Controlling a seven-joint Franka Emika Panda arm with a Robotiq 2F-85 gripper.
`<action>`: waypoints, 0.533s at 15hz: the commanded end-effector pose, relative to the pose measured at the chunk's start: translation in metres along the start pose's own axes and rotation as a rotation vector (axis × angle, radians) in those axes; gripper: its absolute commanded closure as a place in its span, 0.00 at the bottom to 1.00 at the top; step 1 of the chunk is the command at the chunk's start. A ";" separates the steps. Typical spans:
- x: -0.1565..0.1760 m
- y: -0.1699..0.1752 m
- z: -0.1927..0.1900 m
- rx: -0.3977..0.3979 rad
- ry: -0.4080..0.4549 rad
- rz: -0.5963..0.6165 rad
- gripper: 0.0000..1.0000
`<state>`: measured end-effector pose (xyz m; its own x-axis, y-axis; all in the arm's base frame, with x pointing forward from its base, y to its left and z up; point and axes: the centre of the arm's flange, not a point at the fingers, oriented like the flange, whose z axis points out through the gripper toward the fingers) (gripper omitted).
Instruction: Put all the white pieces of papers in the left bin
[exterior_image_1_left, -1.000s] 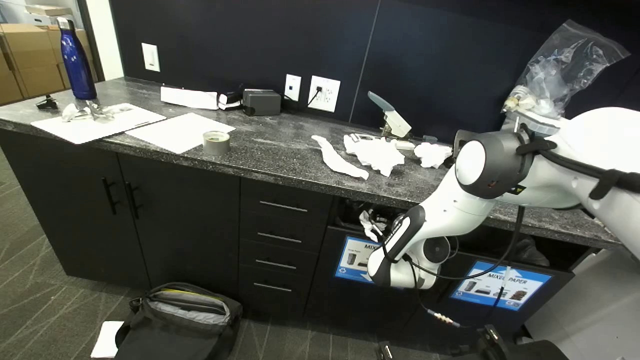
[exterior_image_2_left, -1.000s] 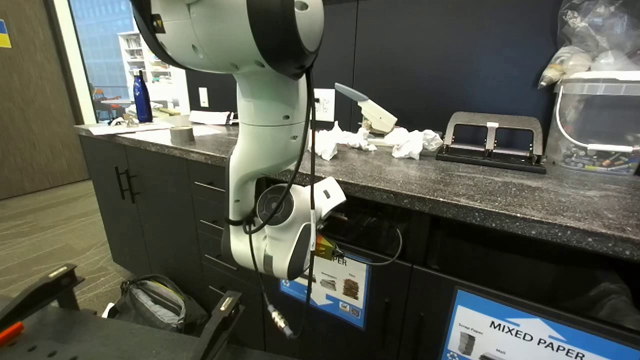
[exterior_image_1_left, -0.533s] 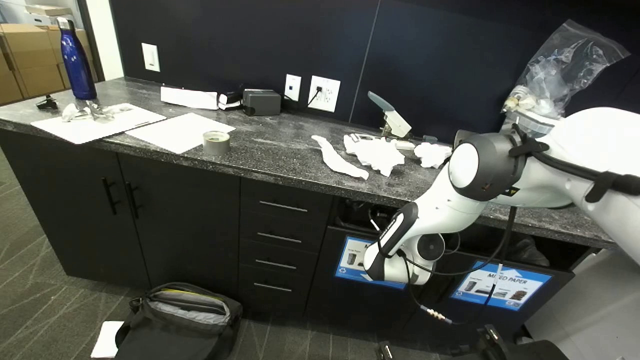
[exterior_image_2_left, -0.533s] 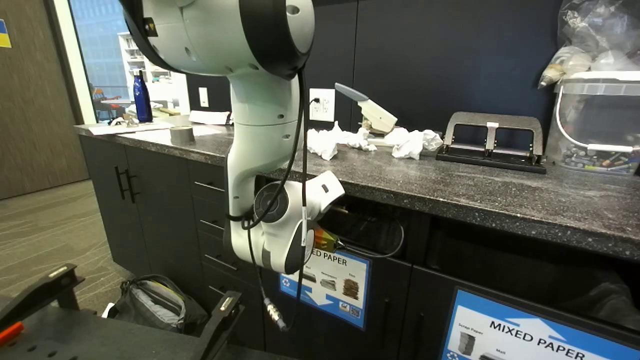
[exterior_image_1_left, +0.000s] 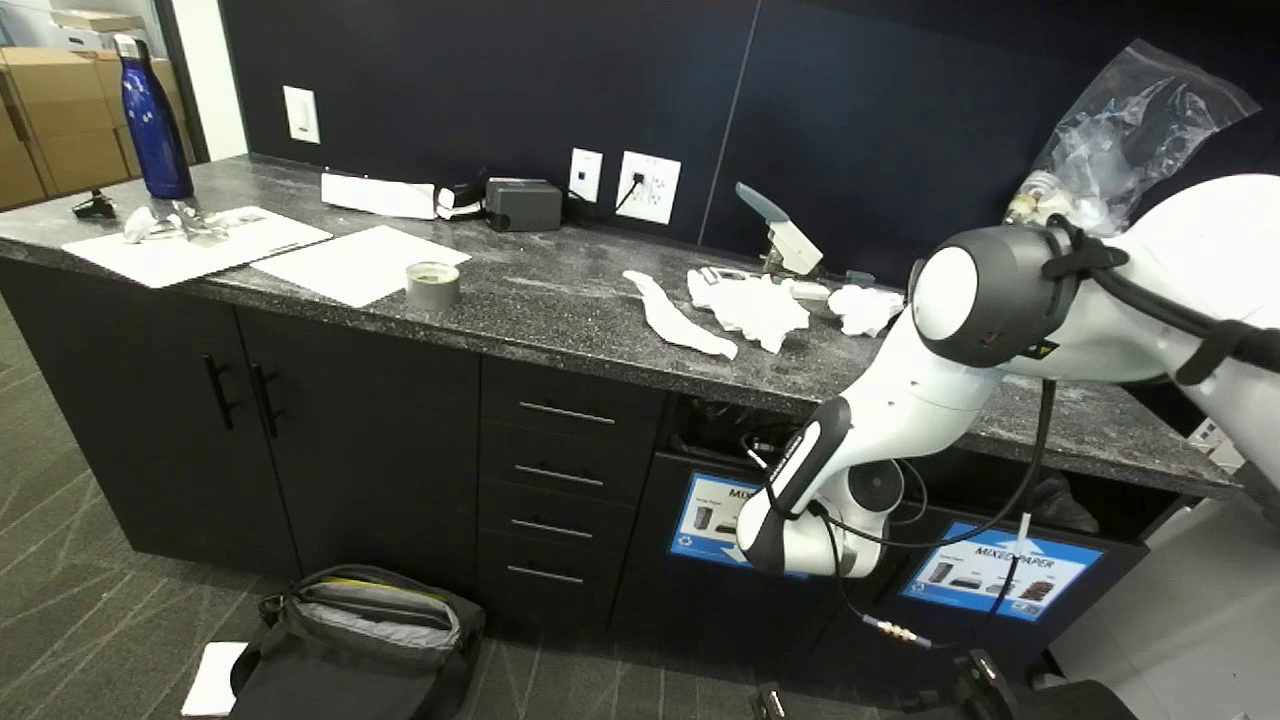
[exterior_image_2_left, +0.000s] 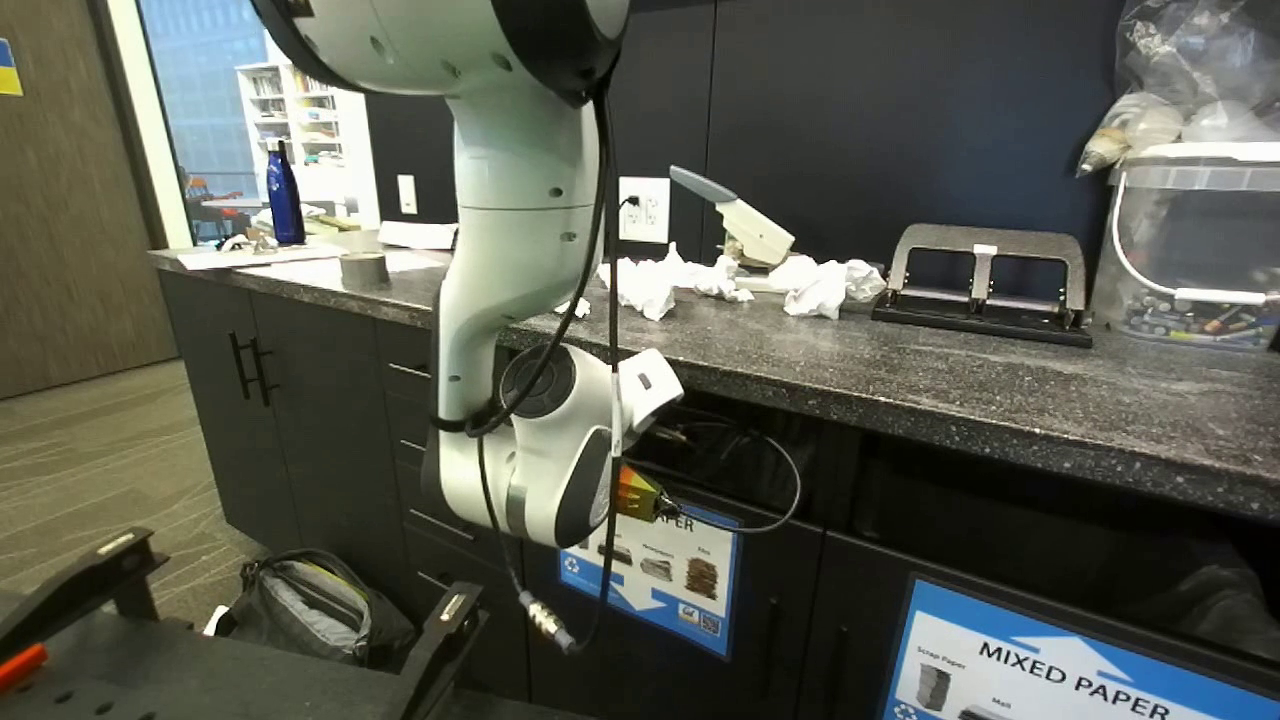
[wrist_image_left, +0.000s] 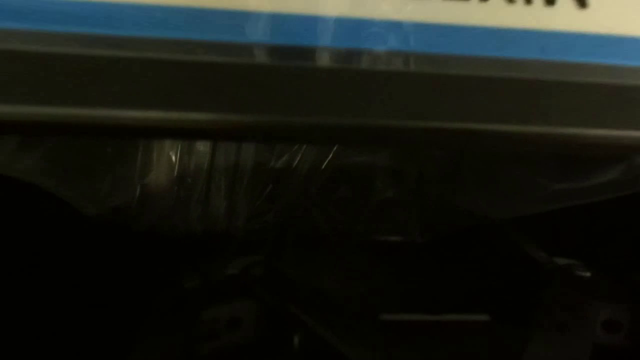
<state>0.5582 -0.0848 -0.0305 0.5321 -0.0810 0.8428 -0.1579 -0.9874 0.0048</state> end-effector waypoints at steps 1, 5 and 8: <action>0.016 -0.003 -0.056 0.069 -0.182 0.021 0.00; 0.051 -0.011 -0.092 0.125 -0.318 -0.012 0.00; 0.085 -0.009 -0.109 0.143 -0.417 -0.046 0.00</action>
<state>0.5224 -0.0645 0.0264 0.7752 -0.0668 0.6282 -0.0445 -0.9977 -0.0511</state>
